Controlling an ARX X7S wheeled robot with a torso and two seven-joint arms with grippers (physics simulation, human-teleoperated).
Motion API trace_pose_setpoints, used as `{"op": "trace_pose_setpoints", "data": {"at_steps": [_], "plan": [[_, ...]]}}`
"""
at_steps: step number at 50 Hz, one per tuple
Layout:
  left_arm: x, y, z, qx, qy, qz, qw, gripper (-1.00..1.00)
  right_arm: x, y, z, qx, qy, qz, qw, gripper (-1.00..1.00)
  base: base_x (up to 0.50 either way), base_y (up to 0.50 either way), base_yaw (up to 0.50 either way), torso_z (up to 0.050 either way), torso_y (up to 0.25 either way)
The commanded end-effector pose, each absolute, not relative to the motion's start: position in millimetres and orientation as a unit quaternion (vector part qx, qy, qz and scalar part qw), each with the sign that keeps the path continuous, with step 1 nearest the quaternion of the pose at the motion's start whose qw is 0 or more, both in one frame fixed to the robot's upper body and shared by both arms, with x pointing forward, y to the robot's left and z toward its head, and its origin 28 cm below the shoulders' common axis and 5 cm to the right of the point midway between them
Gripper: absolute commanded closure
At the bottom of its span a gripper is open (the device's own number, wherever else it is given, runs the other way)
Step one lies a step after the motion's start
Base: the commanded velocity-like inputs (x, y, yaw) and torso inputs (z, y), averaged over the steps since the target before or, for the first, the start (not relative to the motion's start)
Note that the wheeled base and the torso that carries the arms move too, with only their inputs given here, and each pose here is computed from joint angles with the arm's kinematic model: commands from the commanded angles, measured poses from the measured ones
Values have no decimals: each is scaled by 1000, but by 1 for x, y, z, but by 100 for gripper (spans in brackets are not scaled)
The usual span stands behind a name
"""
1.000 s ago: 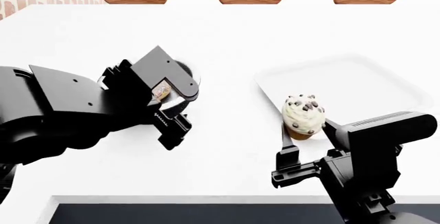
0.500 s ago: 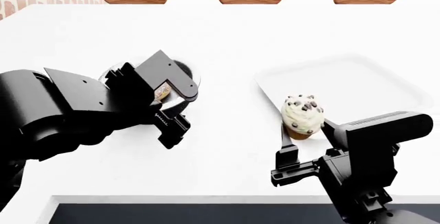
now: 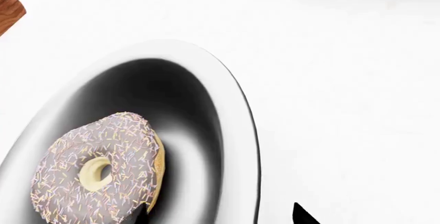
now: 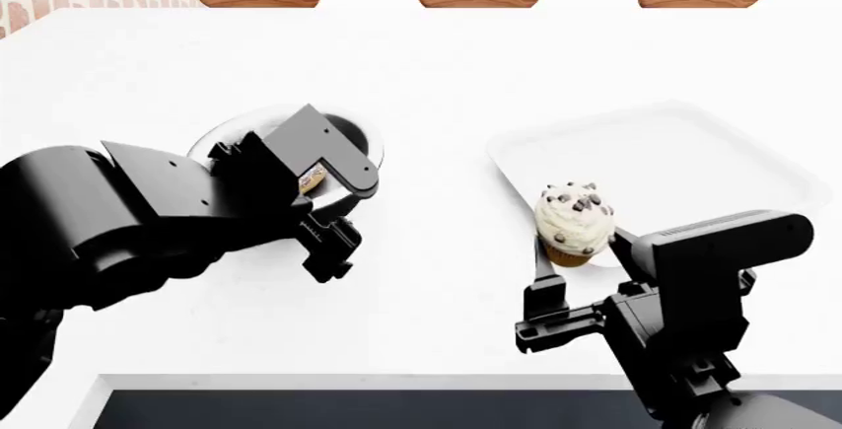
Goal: Pick up the bowl with donut and place it on the tray. Pick up the cupcake and place it on the tray.
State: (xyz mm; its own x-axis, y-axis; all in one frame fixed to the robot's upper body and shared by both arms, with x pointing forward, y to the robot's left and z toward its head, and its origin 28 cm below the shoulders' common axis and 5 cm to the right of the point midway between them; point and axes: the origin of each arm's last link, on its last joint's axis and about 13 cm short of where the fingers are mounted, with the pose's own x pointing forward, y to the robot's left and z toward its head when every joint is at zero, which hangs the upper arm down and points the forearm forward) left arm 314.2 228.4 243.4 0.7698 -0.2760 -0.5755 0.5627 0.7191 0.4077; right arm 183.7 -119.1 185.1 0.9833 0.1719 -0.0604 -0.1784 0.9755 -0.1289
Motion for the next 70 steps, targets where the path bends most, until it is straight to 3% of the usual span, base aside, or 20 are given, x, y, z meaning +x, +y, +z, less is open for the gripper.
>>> {"op": "trace_pose_setpoints", "data": {"at_steps": [1,36,70], "plan": [[315,228,239,294,243,-238,893,100,186,-119,187,-74,19,86,993,100,0,0,0,0,0],[311,231,239,291,229,-254,894,100,186,-118,191,-77,12,86,993,100,0,0,0,0,0],[294,217,312,408,176,-254,859,100,187,-120,219,-81,-23,81,993,100,0,0,0,0,0]]}}
